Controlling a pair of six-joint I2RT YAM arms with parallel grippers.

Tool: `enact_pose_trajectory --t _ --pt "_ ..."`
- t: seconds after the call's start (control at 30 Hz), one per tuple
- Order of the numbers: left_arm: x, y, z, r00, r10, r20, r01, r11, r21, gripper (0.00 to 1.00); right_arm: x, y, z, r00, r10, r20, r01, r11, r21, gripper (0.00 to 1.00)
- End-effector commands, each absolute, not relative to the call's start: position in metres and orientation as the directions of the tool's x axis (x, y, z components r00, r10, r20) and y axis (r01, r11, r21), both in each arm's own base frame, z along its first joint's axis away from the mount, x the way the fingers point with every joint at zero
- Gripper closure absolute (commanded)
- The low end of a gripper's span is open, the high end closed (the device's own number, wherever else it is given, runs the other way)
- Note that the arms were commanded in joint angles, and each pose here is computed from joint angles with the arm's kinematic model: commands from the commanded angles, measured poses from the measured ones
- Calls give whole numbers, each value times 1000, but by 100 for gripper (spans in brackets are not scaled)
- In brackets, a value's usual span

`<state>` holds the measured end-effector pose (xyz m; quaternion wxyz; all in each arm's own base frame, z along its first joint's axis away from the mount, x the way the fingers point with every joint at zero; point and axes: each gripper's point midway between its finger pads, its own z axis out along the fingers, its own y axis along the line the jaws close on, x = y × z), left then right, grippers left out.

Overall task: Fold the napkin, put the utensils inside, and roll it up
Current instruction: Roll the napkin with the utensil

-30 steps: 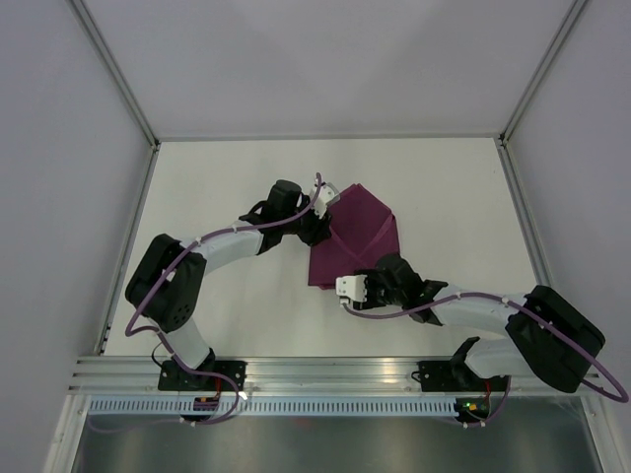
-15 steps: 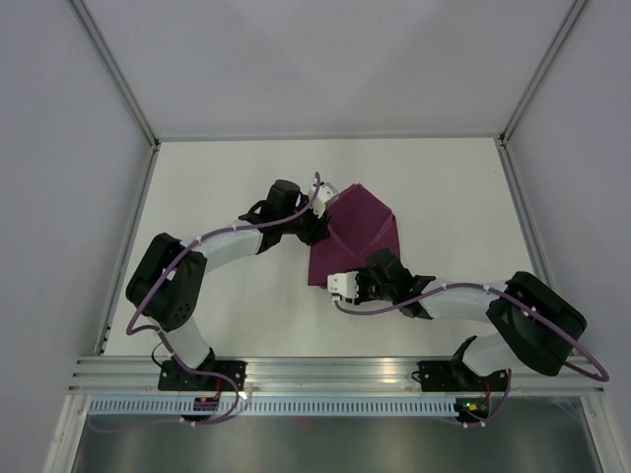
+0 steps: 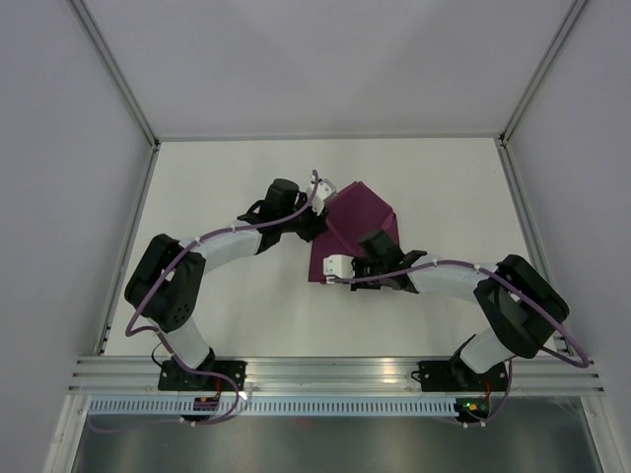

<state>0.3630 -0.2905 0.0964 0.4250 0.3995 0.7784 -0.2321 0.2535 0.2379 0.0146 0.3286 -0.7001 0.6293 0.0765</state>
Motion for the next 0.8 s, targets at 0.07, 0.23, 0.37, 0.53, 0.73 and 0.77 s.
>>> enact_pose_trajectory --t 0.07,0.23,0.37,0.53,0.73,0.77 --pt "383 -283 154 -206 314 -927 751 658 56 74 237 224 14 -7 -838 -546 -998 40 -48 99" --pt "383 -273 172 -106 262 -959 711 695 112 79 240 221 15 -140 -814 -564 -985 56 165 100" --pt "380 -260 182 -41 226 -973 660 737 143 80 239 221 21 -220 -807 -548 -952 54 302 99" --pt "371 -252 219 73 137 -988 622 768 153 79 241 216 14 -294 -801 -522 -909 65 412 100" --pt "333 -268 244 242 169 -955 652 701 290 72 241 214 13 -369 -795 -481 -845 71 530 100" --pt "328 -271 238 240 196 -951 663 682 308 71 243 215 14 -382 -792 -476 -835 74 546 100"
